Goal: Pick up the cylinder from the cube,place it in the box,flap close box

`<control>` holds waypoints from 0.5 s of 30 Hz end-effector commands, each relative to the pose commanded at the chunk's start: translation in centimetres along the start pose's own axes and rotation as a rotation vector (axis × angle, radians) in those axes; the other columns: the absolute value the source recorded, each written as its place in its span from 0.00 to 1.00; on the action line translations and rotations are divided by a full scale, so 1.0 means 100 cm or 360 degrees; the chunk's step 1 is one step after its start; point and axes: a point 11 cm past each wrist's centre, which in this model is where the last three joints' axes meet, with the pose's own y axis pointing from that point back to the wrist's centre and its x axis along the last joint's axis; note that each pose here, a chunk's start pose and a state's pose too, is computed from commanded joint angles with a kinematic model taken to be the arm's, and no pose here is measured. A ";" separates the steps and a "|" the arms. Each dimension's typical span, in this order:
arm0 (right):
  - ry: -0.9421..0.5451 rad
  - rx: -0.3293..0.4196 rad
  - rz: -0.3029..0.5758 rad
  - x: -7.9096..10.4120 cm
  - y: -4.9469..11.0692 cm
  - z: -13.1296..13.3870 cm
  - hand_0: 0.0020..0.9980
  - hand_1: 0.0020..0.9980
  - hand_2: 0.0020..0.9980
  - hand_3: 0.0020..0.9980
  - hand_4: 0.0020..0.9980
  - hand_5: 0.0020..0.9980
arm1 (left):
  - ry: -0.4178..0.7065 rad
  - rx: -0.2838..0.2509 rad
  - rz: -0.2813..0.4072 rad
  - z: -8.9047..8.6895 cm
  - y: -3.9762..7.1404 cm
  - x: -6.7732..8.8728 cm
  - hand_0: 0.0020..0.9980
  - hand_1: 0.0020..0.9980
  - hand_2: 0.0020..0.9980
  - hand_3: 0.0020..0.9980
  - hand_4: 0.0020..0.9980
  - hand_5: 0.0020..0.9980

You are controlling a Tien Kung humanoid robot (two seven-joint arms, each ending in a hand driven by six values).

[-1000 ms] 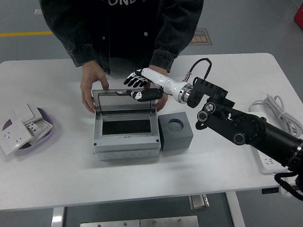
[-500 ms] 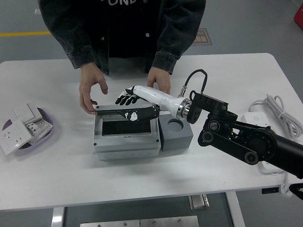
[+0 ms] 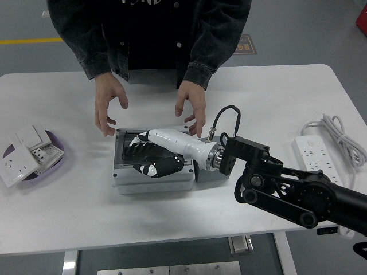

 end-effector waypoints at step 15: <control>-0.0029 0.0019 0.0337 0.060 0.035 0.002 0.66 0.66 0.68 0.70 0.60 0.34 | 0.0005 0.0008 0.0004 -0.003 0.000 0.001 0.64 0.67 0.68 0.71 0.77 0.32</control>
